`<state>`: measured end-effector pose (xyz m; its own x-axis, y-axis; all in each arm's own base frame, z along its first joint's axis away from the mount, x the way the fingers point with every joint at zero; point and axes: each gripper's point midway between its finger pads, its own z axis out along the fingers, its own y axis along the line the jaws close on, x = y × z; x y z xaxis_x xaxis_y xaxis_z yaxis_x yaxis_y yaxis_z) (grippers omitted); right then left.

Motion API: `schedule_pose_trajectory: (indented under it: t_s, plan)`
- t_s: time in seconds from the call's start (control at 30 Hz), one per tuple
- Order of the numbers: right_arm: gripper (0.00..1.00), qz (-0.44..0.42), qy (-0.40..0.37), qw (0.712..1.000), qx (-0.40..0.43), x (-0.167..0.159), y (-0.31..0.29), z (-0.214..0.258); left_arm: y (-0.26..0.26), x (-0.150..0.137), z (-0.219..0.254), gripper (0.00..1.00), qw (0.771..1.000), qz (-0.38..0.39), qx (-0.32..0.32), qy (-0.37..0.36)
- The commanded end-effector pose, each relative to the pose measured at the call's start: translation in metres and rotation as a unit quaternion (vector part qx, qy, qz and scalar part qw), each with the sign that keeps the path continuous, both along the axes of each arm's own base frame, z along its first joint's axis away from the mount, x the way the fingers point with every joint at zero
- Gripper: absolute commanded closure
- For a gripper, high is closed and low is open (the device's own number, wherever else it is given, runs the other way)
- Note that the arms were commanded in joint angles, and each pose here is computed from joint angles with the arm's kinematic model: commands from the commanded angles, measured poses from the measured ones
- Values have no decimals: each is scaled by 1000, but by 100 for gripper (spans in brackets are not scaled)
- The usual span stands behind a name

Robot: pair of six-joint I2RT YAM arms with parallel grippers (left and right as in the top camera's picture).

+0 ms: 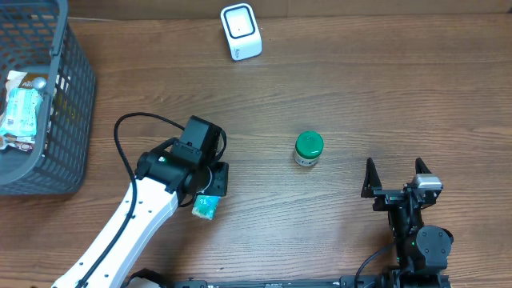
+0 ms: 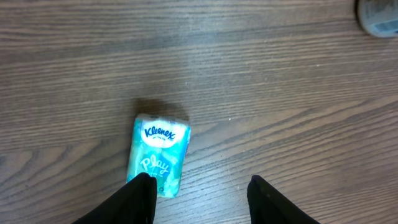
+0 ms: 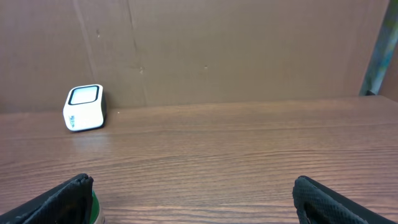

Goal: Scan the item barcode
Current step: 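Close the left gripper on the Kleenex pack and lift it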

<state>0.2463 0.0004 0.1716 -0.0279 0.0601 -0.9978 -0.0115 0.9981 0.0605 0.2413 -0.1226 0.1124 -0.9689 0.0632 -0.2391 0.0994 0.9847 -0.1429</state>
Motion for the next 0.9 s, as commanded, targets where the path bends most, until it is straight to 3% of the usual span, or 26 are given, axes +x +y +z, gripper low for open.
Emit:
schedule_pose_trajectory:
  t_s: [0.0,0.17,0.23,0.5,0.87]
  plan:
    - [0,-7,-2,1000,2,0,-3,-2,3,-12,-25,53,999,-20,31,40]
    - [0,-7,-2,1000,2,0,-3,-2,7,-23,-57,68,990,-48,106,79]
    - [0,-7,-2,1000,2,0,-3,-2,8,-27,-66,70,986,-57,131,92]
    - [0,-7,-2,1000,2,0,-3,-2,19,-33,-80,65,973,-34,203,103]
    - [0,-7,-2,1000,2,0,-3,-2,13,-33,-83,64,976,-28,188,107]
